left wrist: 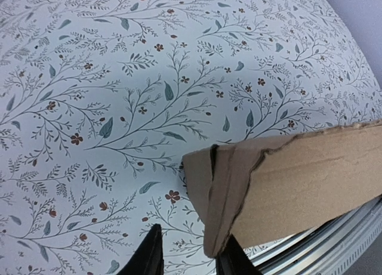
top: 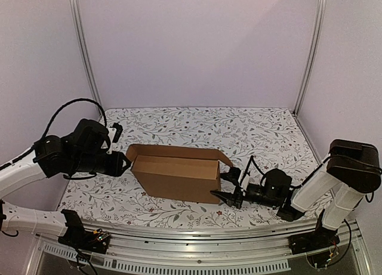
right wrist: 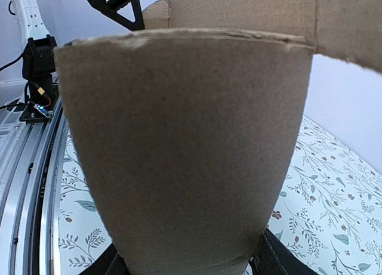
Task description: Fold the paper box
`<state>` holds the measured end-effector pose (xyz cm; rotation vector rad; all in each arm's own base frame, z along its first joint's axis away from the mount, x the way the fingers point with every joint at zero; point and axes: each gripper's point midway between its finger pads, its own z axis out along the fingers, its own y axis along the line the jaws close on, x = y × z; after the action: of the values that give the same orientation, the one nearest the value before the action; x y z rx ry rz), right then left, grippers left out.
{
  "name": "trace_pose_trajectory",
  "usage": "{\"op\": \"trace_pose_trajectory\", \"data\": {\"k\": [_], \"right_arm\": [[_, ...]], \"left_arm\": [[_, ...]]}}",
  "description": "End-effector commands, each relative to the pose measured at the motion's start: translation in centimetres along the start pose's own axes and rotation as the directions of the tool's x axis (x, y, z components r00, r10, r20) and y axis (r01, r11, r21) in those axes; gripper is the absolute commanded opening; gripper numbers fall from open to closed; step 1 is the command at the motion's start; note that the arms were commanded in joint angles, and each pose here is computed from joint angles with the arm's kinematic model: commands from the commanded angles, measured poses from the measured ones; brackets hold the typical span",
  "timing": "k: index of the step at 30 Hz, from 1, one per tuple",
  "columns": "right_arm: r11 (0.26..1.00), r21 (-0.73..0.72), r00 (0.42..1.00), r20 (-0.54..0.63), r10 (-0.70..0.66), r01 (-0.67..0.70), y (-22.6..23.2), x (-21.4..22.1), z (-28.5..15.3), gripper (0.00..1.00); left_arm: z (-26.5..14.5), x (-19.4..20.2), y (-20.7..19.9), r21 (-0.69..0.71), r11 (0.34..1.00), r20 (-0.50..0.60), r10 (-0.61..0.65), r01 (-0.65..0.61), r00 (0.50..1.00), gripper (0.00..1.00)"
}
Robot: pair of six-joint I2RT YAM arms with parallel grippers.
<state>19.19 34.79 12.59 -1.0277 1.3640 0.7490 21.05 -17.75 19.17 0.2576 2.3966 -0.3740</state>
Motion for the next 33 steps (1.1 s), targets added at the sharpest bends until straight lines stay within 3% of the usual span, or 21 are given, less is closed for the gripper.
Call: {"op": "trace_pose_trajectory", "data": {"k": [1, 8, 14, 25, 33], "right_arm": [[1.0, 0.02, 0.996, 0.094, -0.008, 0.006, -0.3, -2.3, 0.3, 0.43], [1.0, 0.015, 0.996, 0.09, -0.007, 0.006, 0.0, -2.1, 0.4, 0.43], [1.0, 0.015, 0.996, 0.088, -0.01, 0.009, 0.1, -2.1, 0.3, 0.43], [1.0, 0.015, 0.996, 0.084, -0.011, 0.01, 0.2, -1.9, 0.5, 0.42], [1.0, 0.019, 0.996, 0.085, -0.014, 0.012, 0.2, -2.0, 0.6, 0.42]], "left_arm": [[-1.3, -1.0, -0.2, 0.002, 1.0, 0.026, 0.021, -0.021, 0.999, 0.3], [-1.7, -2.7, -2.2, 0.078, 0.996, 0.052, 0.027, -0.031, 0.998, 0.31], [-0.9, -2.5, -2.2, 0.055, 0.997, 0.036, 0.049, -0.051, 0.998, 0.31], [-0.8, -2.8, -2.5, 0.062, 0.996, 0.035, 0.055, -0.058, 0.998, 0.02], [-0.3, -2.7, -3.3, 0.091, 0.996, 0.013, 0.008, -0.009, 1.0, 0.0]]}}
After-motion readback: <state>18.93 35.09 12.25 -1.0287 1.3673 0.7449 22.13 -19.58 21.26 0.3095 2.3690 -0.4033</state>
